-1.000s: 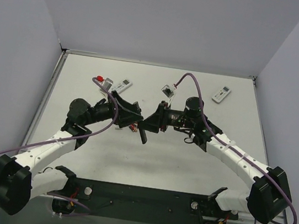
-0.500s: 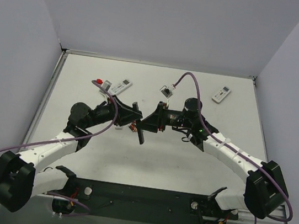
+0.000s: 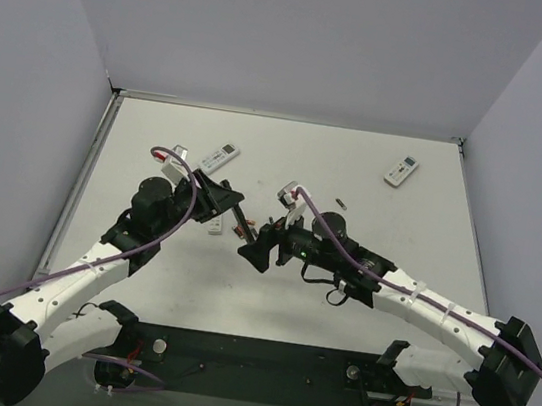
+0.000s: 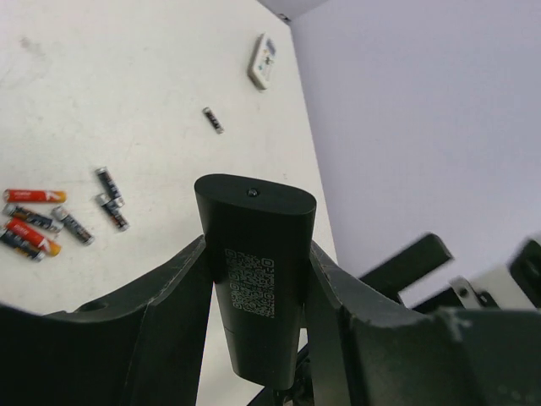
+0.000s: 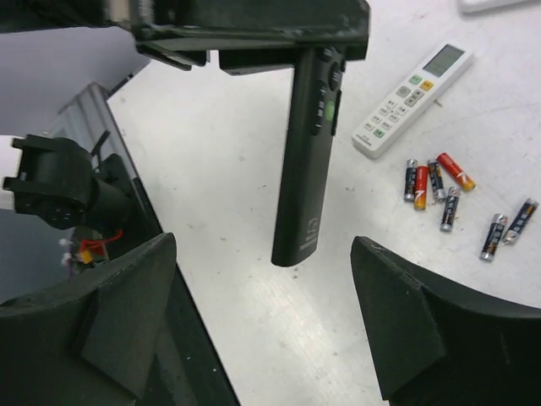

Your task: Load the batteries into the remote control

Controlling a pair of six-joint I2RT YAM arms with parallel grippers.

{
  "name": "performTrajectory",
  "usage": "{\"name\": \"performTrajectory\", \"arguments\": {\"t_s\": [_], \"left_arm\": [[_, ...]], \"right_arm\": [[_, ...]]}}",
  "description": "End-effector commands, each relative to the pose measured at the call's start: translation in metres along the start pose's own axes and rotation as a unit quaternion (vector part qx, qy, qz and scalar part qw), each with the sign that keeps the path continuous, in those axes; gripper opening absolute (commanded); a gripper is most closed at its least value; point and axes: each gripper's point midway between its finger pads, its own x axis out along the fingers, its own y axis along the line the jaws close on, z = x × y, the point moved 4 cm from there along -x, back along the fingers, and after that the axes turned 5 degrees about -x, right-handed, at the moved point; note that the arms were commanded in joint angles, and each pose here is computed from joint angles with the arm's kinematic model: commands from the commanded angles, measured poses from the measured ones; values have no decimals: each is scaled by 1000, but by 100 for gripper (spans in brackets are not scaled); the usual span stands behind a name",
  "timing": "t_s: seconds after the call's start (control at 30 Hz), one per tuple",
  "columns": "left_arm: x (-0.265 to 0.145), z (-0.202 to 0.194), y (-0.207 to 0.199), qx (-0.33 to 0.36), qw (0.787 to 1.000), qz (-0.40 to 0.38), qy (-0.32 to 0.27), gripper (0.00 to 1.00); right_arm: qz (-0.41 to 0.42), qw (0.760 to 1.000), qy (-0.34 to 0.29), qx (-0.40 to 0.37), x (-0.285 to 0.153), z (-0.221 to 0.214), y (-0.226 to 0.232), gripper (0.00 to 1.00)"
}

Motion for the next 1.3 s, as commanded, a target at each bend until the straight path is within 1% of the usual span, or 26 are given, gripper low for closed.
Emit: {"name": "performTrajectory", "arguments": {"t_s": [0.0, 0.07, 0.13, 0.3, 0.33, 0.37, 0.43, 0.47, 0.53, 0.57, 0.63, 0.67, 0.7, 0.73, 0.77, 0.8, 0.83, 0.97, 1.03, 1.07, 1.1, 1.13, 1.17, 1.2, 1.23, 1.27], "left_arm": [[-1, 7, 6, -25, 998, 58, -26, 0], [1, 5, 8, -30, 997, 63, -22, 0], [3, 4, 8, -31, 997, 67, -20, 0], [2, 4, 7, -31, 997, 66, -22, 0], [2, 4, 6, -30, 997, 65, -21, 0], [2, 3, 6, -30, 997, 66, -21, 0], [1, 4, 6, -28, 997, 67, -22, 0], [1, 4, 6, -26, 997, 67, -21, 0], [1, 2, 9, -25, 997, 71, -20, 0], [1, 2, 10, -24, 997, 72, -19, 0], [2, 1, 10, -23, 997, 70, -14, 0], [2, 0, 9, -22, 997, 66, -10, 0], [3, -1, 8, -21, 998, 62, -9, 4], [3, -1, 7, -16, 998, 58, -6, 18], [3, 0, 5, -10, 999, 50, -6, 28], [2, 1, 1, -4, 999, 43, -7, 38], [2, 2, 1, 12, 999, 38, -6, 55], [-4, 11, -13, 51, 999, -9, -6, 77], [-11, 22, -18, 59, 998, -31, -23, 82], [-14, 26, -26, 66, 996, -59, -29, 85], [-20, 31, -26, 67, 994, -72, -41, 86], [-23, 32, -28, 73, 992, -88, -48, 87], [-28, 35, -42, 89, 986, -129, -58, 88], [-32, 33, -42, 96, 983, -145, -61, 90], [-35, 33, -48, 104, 979, -166, -63, 90], [-41, 32, -61, 120, 969, -208, -64, 91]], "right_arm": [[-109, 989, -24, -94, 1, 3, -13, 76], [-108, 988, -17, -109, 10, -1, -5, 74], [-127, 985, -12, -119, 18, -3, -8, 72], [-139, 982, 1, -130, 35, -10, -4, 68], [-143, 981, 4, -130, 39, -13, -5, 66], [-143, 981, 4, -132, 41, -13, -5, 61], [-147, 980, 3, -133, 44, -14, -4, 54], [-147, 980, 1, -132, 45, -14, -4, 48], [-143, 981, 4, -131, 46, -14, -3, 40], [-142, 981, 2, -130, 47, -10, -2, 33], [-138, 982, 6, -127, 48, -10, 1, 23], [-135, 983, 5, -122, 48, -9, 2, 13], [-133, 984, 4, -122, 47, -8, 3, 9], [-133, 984, 3, -120, 46, -7, 3, 5], [-129, 985, 4, -115, 45, -8, 4, 0], [-125, 986, -1, -110, 42, -2, 7, 0], [-125, 987, 7, -105, 39, -3, 5, 0], [-118, 990, -12, -76, 24, 11, 2, 0], [-88, 994, -18, -55, 16, 17, 9, 0], [-81, 995, -24, -47, 12, 21, 8, 0], [-76, 996, -38, -39, 5, 29, 5, 0], [-49, 998, -40, -23, 3, 32, 11, 0], [-32, 999, -41, -14, 0, 32, 12, 0], [-21, 998, -51, -2, -5, 39, 8, 0], [33, 998, -51, 10, -8, 43, 20, 0], [51, 997, -54, 17, -10, 43, 23, 0]]}}
